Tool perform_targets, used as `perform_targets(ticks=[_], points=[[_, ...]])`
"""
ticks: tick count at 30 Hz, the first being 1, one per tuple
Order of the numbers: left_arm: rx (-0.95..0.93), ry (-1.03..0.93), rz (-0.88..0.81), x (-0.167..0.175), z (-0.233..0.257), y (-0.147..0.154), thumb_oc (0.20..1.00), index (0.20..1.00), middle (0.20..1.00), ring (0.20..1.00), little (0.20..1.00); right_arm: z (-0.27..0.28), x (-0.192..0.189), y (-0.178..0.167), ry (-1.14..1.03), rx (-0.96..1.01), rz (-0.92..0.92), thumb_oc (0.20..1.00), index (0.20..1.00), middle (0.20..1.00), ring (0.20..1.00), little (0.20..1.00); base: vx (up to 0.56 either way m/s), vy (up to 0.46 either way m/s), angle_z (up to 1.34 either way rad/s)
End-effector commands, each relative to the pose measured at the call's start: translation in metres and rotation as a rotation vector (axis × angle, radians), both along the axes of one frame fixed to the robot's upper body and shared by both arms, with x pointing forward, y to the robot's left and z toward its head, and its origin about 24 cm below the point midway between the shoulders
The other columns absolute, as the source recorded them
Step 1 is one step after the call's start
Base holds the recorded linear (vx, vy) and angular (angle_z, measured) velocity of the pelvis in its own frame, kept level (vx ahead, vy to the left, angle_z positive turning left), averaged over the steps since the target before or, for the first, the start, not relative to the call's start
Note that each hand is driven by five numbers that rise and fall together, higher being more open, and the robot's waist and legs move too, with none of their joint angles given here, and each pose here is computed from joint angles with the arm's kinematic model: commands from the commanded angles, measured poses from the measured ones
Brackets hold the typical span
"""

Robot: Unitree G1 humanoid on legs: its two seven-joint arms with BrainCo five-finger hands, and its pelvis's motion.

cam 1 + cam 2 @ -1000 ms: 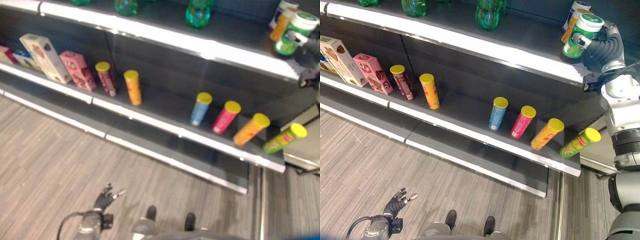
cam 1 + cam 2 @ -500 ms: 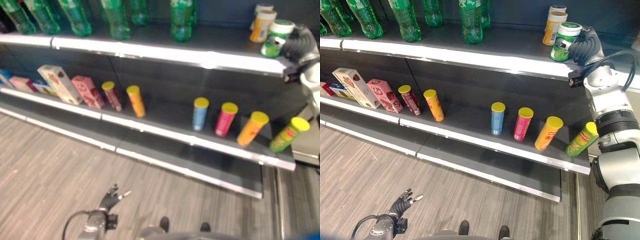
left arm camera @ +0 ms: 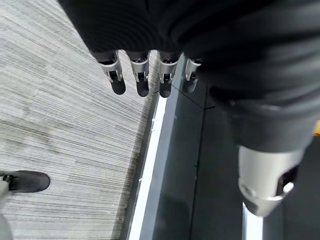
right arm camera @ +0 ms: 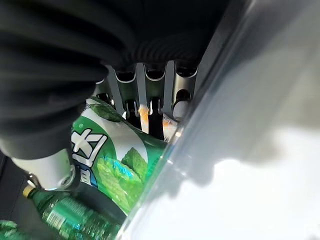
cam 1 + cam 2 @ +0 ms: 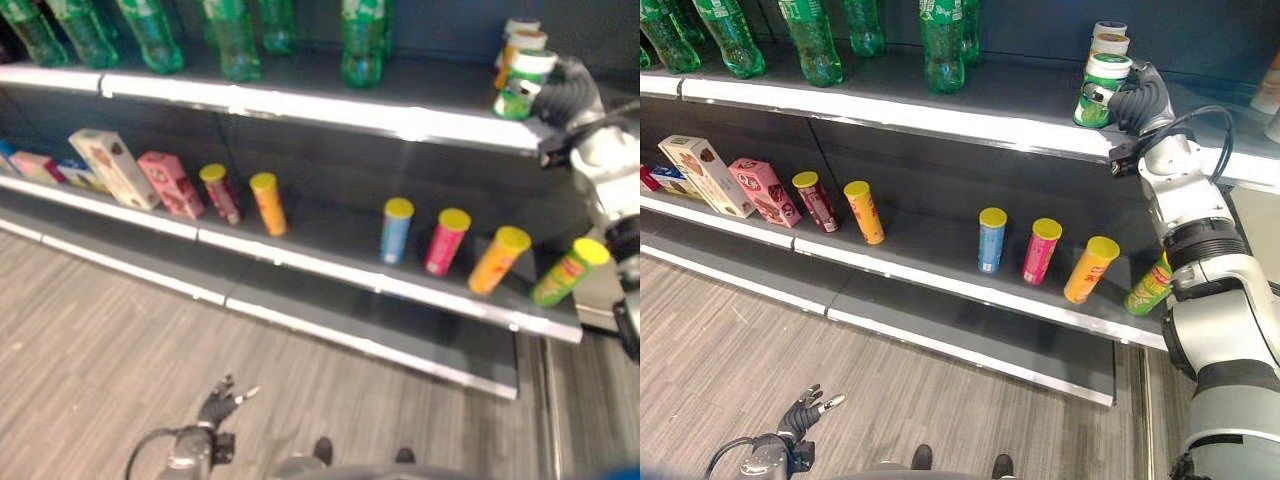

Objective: Put the goods on the table back onto the shelves and tidy them up.

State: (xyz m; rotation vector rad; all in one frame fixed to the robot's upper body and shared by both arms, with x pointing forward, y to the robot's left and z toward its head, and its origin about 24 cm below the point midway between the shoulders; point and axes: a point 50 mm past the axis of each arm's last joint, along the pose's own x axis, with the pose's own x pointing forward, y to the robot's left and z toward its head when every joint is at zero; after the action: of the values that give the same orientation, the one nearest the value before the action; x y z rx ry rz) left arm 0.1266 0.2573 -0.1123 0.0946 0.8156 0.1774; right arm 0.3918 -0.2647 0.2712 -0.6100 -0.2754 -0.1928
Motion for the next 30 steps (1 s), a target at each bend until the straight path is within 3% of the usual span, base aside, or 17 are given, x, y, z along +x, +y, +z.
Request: perform_targets(ticks=[1,30], points=[[0.044,-0.068,-0.008,0.0182,0.0107,0.0108,1.0,1.0,1.0,1.0,1.0,0.0431,-0.0024,0.0074,-0.116,-0.083,-0.008,0.2,0.2,0.2,0.2,0.2,-0.01,0.028,0.04],[0.038,-0.083,0.006,0.0184,0.0101,0.0049,1.0,1.0,1.0,1.0,1.0,0.0398,0.0024,0.0032,-0.099,-0.1,-0.076,0.2,0.2,0.2,0.2,0.2,0.0,0.003,0.0]])
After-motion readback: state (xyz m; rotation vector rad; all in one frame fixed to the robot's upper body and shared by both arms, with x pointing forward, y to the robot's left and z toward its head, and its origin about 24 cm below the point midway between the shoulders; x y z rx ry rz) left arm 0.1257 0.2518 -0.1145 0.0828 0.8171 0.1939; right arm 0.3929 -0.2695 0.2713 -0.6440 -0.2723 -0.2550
